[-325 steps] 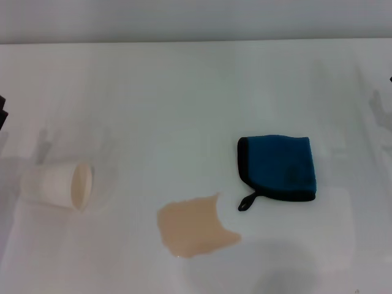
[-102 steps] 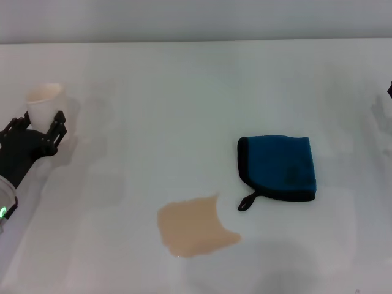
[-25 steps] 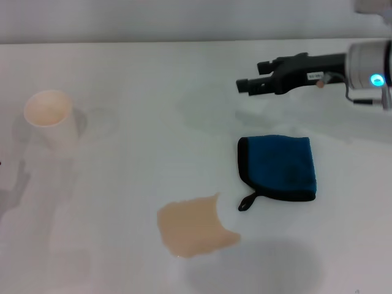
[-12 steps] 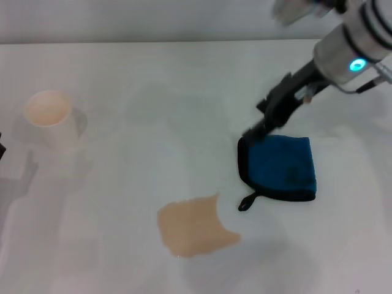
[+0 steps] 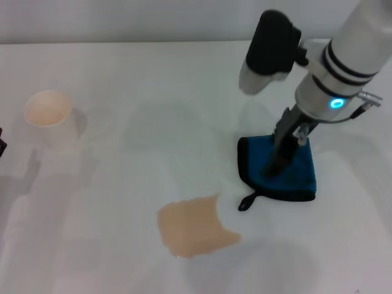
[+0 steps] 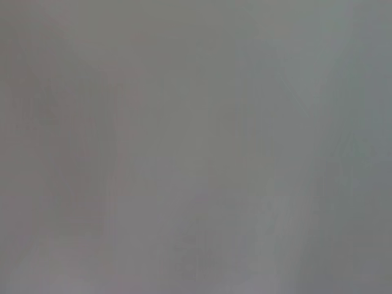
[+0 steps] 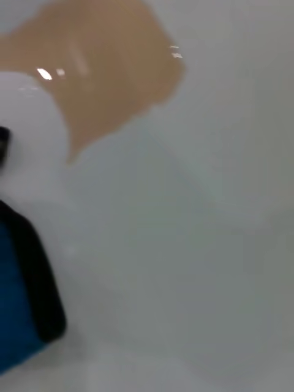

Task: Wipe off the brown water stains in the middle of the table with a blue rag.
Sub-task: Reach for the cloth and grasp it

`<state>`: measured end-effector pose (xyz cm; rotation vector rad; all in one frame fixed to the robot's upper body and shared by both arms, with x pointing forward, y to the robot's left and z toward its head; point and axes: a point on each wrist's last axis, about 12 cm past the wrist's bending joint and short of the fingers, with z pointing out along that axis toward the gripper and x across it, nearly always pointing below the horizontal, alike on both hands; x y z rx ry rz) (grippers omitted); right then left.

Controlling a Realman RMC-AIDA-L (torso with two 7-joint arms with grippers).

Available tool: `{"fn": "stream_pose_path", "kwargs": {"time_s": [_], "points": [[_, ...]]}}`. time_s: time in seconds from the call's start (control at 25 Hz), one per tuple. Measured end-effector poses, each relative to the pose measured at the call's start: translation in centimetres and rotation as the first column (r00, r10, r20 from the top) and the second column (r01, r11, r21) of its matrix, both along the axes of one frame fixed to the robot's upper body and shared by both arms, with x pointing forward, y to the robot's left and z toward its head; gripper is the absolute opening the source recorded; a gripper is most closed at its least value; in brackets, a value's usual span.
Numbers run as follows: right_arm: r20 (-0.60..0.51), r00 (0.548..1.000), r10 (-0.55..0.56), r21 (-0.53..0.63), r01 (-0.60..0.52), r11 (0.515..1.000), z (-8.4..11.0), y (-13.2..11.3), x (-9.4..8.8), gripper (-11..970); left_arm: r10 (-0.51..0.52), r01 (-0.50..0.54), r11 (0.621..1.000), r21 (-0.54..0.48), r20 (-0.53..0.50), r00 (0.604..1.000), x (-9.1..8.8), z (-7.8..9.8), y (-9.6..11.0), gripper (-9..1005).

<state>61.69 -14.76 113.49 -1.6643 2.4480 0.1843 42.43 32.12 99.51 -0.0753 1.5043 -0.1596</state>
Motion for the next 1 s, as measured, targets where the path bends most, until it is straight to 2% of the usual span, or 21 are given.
{"fn": "stream_pose_path", "kwargs": {"time_s": [0.2,0.52,0.8,1.0], "points": [[-0.001,0.999,0.051,-0.081,-0.051,0.995,-0.7,0.3,-0.5,829,-0.006,0.006,1.000,0.001,0.004,1.000,0.2,0.1,-0.1,893],[0.034,0.994,0.107,-0.164,-0.100,0.981,-0.6,0.7,-0.3,826,-0.016,0.016,1.000,0.003,0.013,1.000,0.6,0.3,-0.2,892],[0.044,0.989,0.142,-0.189,-0.131,0.973,-1.3,1.0,-0.6,809,-0.013,0.013,1.000,0.002,0.013,1.000,0.6,0.3,-0.2,892],[0.039,0.991,0.125,-0.169,-0.117,0.979,-2.1,0.9,-0.7,789,-0.013,0.013,1.000,-0.001,0.011,1.000,0.5,0.2,-0.3,892]]}}
